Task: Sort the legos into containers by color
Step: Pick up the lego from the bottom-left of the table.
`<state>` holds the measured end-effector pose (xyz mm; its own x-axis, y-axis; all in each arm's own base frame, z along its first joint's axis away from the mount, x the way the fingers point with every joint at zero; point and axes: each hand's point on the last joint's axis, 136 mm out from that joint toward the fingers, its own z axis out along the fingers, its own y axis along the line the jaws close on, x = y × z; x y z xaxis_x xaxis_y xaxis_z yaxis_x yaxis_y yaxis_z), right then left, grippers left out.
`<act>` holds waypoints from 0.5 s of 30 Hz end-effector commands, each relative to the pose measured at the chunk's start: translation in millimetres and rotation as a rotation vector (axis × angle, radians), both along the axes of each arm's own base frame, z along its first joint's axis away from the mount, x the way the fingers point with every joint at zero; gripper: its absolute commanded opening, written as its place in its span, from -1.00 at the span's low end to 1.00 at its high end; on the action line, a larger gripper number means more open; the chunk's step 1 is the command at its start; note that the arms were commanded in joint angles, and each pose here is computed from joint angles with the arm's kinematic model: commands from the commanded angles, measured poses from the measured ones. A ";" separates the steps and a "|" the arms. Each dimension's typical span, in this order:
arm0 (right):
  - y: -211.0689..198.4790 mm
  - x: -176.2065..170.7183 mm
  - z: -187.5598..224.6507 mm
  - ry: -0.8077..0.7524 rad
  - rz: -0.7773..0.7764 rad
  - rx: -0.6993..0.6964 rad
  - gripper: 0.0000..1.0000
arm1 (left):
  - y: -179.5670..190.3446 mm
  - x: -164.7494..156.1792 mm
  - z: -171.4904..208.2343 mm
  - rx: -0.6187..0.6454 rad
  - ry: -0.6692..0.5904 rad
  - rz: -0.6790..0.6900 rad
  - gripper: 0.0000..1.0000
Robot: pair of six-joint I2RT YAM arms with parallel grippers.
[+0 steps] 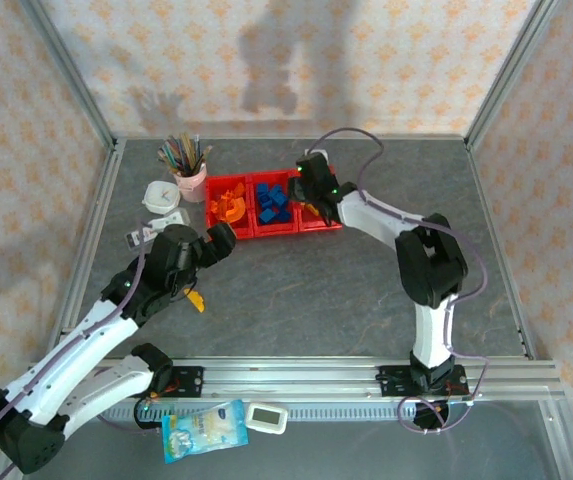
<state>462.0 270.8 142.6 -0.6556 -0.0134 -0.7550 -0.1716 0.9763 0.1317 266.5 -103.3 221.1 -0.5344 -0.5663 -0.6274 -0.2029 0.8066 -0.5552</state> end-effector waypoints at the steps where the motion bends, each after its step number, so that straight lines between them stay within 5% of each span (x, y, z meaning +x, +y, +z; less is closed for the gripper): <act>1: 37.1 -48.7 35.1 -0.055 0.092 0.052 0.52 | 20.4 -9.6 11.4 0.023 -0.017 0.066 0.98; 15: 195.4 -232.5 -14.9 0.036 0.529 0.104 0.69 | 85.1 -68.6 18.8 0.034 -0.011 0.269 0.98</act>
<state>240.6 443.4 138.7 -0.6048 -0.2719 -0.7486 -0.6092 0.7633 0.2150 211.8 -41.5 239.0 -0.4067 -0.6468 -0.6451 -0.3249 0.7624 -0.5596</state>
